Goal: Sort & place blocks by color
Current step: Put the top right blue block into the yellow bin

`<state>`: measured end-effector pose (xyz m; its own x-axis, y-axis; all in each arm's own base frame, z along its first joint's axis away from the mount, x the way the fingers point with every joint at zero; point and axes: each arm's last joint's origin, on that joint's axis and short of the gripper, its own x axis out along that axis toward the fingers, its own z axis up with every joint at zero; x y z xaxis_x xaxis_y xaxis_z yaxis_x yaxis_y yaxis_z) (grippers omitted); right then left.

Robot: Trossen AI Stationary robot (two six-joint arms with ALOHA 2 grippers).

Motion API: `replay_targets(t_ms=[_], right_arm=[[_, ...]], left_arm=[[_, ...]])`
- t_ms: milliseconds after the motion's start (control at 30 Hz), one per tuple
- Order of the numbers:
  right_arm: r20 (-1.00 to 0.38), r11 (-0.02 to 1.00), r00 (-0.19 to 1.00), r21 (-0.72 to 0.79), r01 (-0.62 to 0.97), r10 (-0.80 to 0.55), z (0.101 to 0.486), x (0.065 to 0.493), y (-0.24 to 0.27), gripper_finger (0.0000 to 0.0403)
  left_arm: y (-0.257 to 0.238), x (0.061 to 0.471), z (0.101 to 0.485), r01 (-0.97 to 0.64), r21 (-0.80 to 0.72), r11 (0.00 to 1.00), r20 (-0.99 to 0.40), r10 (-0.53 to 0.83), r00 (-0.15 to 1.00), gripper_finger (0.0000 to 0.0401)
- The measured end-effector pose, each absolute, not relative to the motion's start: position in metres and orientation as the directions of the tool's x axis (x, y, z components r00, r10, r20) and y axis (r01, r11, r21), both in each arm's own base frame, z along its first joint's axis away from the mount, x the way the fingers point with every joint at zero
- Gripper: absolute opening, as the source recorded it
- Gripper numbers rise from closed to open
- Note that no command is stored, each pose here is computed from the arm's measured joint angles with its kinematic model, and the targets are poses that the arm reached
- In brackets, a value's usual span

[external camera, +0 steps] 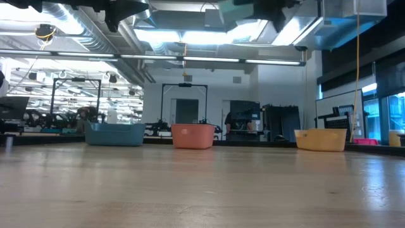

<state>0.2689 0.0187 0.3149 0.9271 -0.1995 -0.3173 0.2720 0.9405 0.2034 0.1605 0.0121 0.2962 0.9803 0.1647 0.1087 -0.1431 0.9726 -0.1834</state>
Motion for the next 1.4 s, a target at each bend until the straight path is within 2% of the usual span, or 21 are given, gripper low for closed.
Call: replay_targets(t_ms=[67, 167, 267, 367, 433, 500, 633, 767, 900, 1067, 1200, 1400], right_arm=[[-0.332, 0.92, 0.902, 0.182, 0.347, -0.275, 0.321, 0.257, 0.007, 0.0137], [-0.427, 0.858, 0.814, 0.147, 0.492, -0.394, 0.334, 0.244, -0.017, 0.0137], [-0.576, 0.771, 0.65, 0.051, 0.635, -0.496, 0.345, 0.235, -0.049, 0.0137], [-0.716, 0.652, 0.423, -0.059, 0.756, -0.555, 0.346, 0.225, -0.088, 0.0137], [-0.793, 0.573, 0.273, -0.114, 0.812, -0.545, 0.338, 0.216, -0.114, 0.0137], [-0.87, 0.514, 0.145, -0.137, 0.847, -0.471, 0.324, 0.204, -0.139, 0.0137], [-0.953, 0.413, -0.001, -0.132, 0.901, -0.302, 0.286, 0.18, -0.185, 0.0137], [-0.989, 0.318, -0.029, -0.074, 0.945, -0.143, 0.248, 0.16, -0.219, 0.0137], [-0.994, 0.258, -0.074, -0.092, 0.962, -0.079, 0.219, 0.153, -0.241, 0.0137], [-0.991, 0.19, -0.06, -0.082, 0.978, -0.117, 0.194, 0.162, -0.262, 0.0137], [-0.985, 0.112, -0.103, -0.118, 0.987, -0.137, 0.178, 0.166, -0.271, 0.0137], [-0.985, 0.101, -0.099, -0.114, 0.988, -0.142, 0.171, 0.167, -0.276, 0.0137]], left_arm=[[0.012, 0.16, 0.296, -0.144, -0.183, 0.973, 0.108, 0.165, 0.98, 0.0211], [0.012, 0.16, 0.296, -0.147, -0.183, 0.972, 0.108, 0.168, 0.98, 0.0211], [0.012, 0.16, 0.296, -0.149, -0.168, 0.974, 0.108, 0.169, 0.98, 0.0211], [0.012, 0.16, 0.296, -0.151, -0.157, 0.976, 0.107, 0.169, 0.98, 0.0211], [0.012, 0.16, 0.296, -0.151, -0.157, 0.976, 0.105, 0.169, 0.98, 0.0211], [0.012, 0.16, 0.296, -0.151, -0.157, 0.976, 0.108, 0.169, 0.98, 0.0211], [0.012, 0.16, 0.296, -0.151, -0.158, 0.976, 0.108, 0.169, 0.98, 0.0211], [0.013, 0.16, 0.296, -0.175, -0.16, 0.971, 0.108, 0.194, 0.975, 0.0211], [0.015, 0.16, 0.296, -0.227, -0.167, 0.96, 0.11, 0.247, 0.963, 0.0211], [0.016, 0.16, 0.296, -0.263, -0.171, 0.95, 0.109, 0.283, 0.953, 0.0211], [0.016, 0.159, 0.296, -0.263, -0.171, 0.95, 0.109, 0.283, 0.953, 0.0211], [0.016, 0.159, 0.296, -0.263, -0.171, 0.95, 0.109, 0.283, 0.953, 0.0211]])
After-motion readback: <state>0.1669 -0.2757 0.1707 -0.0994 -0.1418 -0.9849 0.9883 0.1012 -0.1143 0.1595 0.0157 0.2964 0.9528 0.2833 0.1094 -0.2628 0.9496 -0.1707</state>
